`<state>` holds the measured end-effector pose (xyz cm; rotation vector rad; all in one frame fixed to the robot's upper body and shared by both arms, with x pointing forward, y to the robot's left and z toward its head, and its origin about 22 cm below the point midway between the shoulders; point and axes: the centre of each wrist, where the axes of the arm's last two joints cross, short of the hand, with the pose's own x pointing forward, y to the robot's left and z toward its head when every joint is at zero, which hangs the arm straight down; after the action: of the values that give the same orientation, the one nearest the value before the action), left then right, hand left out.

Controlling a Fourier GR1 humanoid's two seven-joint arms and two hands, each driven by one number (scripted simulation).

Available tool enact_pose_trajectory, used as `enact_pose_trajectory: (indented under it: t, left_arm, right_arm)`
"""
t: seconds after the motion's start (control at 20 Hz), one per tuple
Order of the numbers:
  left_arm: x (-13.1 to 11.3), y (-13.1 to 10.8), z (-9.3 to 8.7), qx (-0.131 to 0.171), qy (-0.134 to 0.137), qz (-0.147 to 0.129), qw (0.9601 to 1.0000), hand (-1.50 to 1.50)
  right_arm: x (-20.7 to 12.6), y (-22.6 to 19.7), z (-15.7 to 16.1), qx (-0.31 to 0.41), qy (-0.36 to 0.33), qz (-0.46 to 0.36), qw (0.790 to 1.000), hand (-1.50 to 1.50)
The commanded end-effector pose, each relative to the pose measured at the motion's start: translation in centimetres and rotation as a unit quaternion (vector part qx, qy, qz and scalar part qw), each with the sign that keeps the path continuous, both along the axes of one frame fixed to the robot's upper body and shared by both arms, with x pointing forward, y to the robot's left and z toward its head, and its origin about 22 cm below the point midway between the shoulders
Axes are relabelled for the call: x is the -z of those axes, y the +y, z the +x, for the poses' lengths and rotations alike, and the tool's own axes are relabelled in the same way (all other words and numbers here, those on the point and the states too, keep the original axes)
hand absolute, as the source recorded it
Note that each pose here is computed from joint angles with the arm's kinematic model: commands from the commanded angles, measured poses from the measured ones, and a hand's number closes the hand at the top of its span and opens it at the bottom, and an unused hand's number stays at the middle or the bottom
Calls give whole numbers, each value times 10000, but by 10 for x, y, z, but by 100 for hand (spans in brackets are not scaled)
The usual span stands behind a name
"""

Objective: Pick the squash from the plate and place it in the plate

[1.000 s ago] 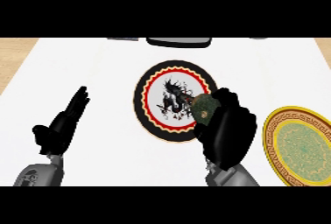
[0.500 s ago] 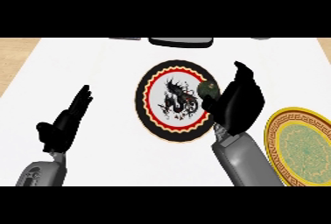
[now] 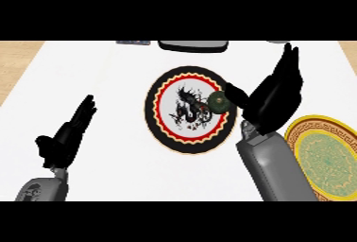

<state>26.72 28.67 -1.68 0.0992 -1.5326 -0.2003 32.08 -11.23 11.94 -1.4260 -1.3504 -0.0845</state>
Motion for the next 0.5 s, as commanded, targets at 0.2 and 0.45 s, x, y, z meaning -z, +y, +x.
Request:
enact_pose_trajectory:
  t: [0.2, 0.45]
  left_arm:
    - [-1, 16, -2, -294, 15, 15, 9996, 0]
    - [7, 18, -12, -331, 123, -30, 9994, 0]
  right_arm:
    - [0, -14, -30, 357, -1449, 1985, 9687, -150]
    - [39, -13, -77, 149, -1509, 2093, 9660, -150]
